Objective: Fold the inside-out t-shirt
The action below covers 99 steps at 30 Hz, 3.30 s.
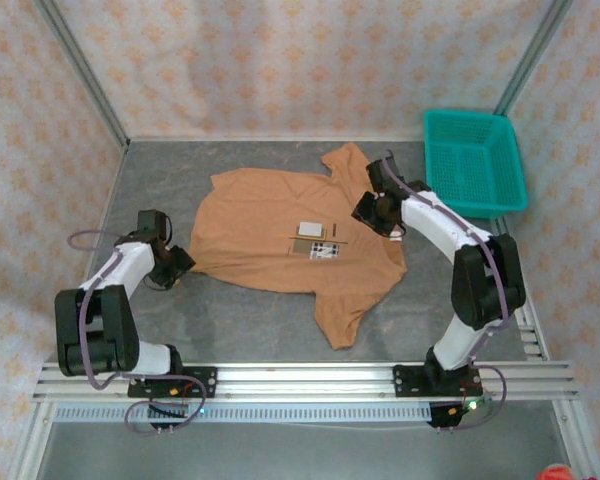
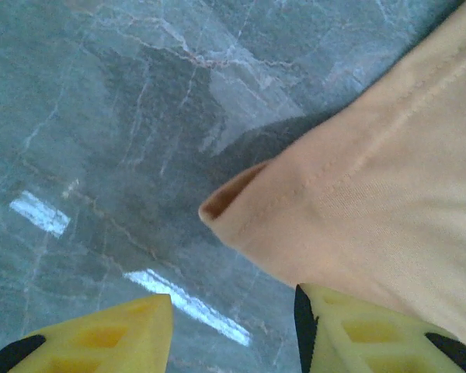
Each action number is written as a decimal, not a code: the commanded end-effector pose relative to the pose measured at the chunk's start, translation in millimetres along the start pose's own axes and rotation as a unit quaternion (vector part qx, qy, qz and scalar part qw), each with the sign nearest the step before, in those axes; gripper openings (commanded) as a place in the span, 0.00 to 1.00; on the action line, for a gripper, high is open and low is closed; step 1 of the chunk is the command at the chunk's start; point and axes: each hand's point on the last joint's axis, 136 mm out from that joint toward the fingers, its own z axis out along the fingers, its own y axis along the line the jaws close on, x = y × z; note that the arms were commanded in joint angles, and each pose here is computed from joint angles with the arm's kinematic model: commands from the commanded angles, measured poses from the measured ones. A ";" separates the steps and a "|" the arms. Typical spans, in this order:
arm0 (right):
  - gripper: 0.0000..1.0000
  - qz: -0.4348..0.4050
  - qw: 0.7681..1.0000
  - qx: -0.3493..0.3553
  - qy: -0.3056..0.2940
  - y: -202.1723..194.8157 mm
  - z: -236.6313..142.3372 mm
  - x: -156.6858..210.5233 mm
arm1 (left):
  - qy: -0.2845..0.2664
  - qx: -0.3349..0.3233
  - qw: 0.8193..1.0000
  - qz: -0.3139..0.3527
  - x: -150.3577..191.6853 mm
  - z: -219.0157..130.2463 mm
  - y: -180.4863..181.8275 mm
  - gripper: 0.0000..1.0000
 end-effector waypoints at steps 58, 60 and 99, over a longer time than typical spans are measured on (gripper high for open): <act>0.68 -0.083 0.991 0.058 0.091 -46.8 17.3 88.5 | 0.005 -0.016 0.998 -0.056 37.6 -13.5 34.0 0.58; 0.68 -0.082 0.991 0.057 0.086 -40.2 20.5 77.5 | -0.003 -0.026 0.998 -0.056 31.4 -10.4 35.2 0.58; 0.63 -0.038 0.998 0.005 0.043 -11.7 6.4 -14.4 | -0.081 -0.017 0.996 -0.024 -69.2 -20.4 -30.3 0.00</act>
